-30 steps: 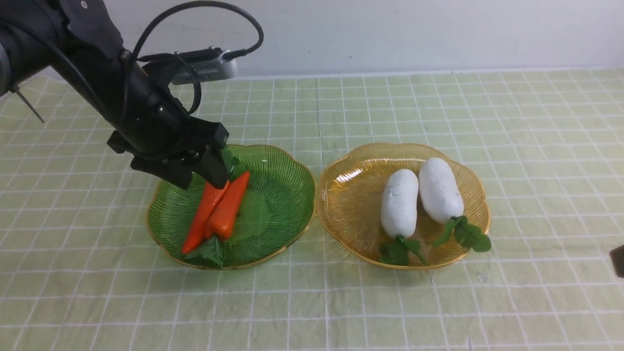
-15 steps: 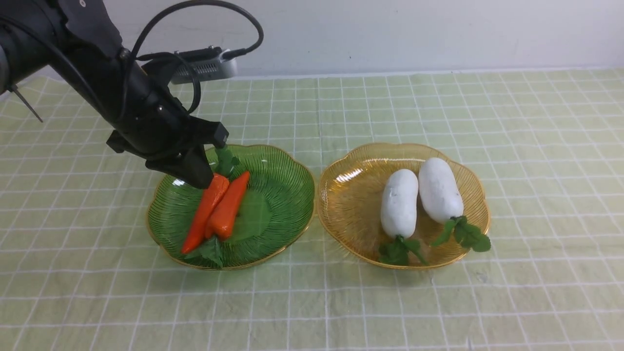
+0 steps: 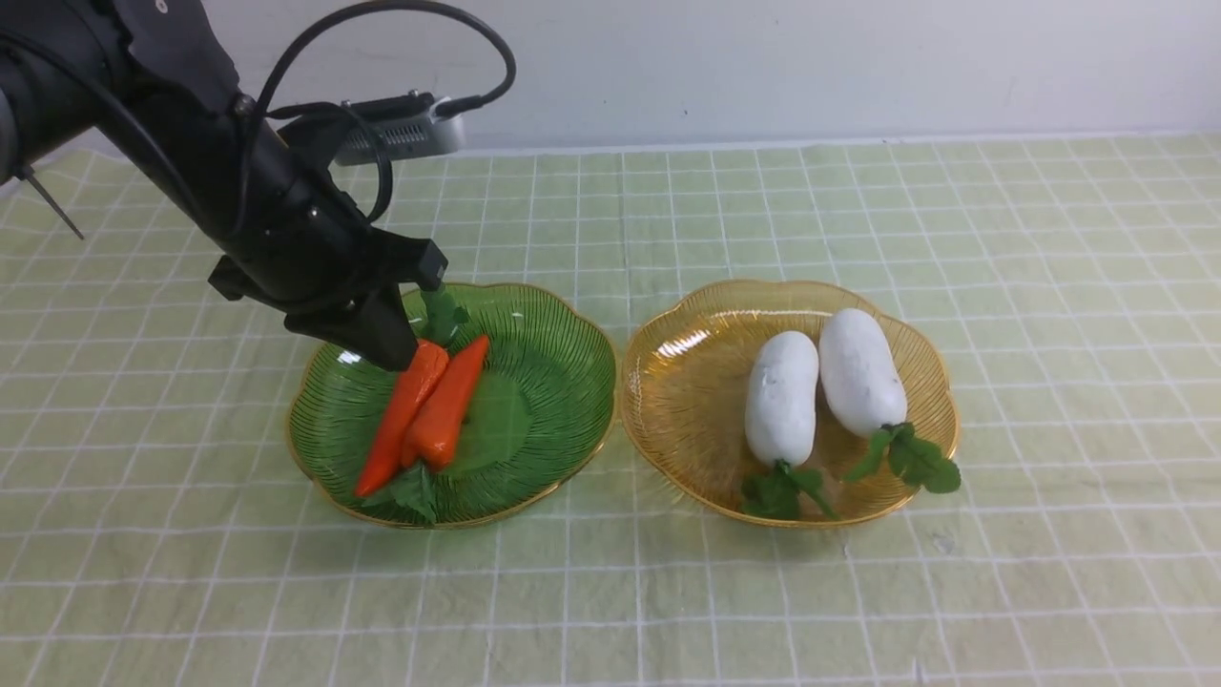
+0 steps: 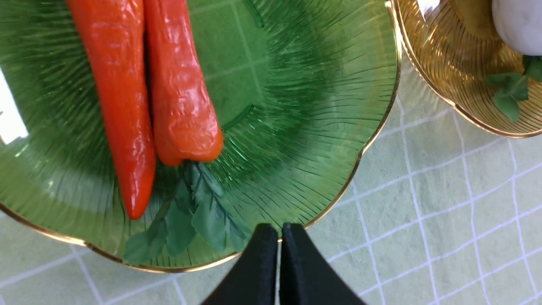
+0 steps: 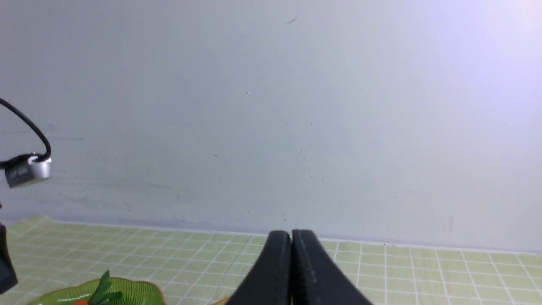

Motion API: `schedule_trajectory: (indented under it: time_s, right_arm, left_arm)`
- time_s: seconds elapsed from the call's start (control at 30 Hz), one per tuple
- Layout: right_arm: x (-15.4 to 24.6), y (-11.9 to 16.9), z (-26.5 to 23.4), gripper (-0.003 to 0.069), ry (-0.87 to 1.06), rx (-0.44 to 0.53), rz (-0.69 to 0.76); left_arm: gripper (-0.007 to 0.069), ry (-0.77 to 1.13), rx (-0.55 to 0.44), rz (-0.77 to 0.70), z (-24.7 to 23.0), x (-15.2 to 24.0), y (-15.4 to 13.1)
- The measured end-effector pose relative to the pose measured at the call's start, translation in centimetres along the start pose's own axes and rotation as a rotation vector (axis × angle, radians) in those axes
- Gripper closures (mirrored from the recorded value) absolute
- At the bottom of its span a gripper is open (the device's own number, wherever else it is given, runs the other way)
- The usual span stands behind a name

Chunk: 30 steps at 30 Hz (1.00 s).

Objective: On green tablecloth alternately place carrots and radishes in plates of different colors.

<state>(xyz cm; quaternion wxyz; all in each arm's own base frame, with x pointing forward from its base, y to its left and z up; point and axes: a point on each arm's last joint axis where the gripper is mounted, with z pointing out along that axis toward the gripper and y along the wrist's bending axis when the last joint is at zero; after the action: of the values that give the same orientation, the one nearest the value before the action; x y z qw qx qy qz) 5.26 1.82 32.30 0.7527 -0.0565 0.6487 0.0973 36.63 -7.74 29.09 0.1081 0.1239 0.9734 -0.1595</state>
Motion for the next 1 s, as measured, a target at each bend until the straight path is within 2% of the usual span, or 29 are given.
schedule_trajectory:
  time_s: [0.53,0.7,0.8,0.93,1.0]
  right_arm:
    - [1.1,0.0,-0.4,0.0673,0.000,0.004,0.032]
    - [4.5,-0.4,-1.5,0.0673,0.055,0.052,-0.179]
    - [7.9,-1.1,-2.0,0.0673,0.183,0.104,-0.480]
    - [10.5,-2.0,-2.2,0.0673,0.327,0.121,-0.732]
    - [11.7,-2.3,-2.2,0.0673,0.380,0.117,-0.809]
  left_arm:
    - [0.0633,0.003,0.001,0.001,-0.1,0.1,0.0]
    - [0.0633,0.003,0.001,0.001,-0.1,0.1,0.0]
    - [0.0633,-0.009,0.007,-0.018,-0.4,-0.1,-0.2]
    - [0.0633,-0.109,0.011,-0.063,-3.3,-1.0,-1.2]
    - [0.0633,-0.183,0.010,-0.054,-5.8,-1.1,-2.0]
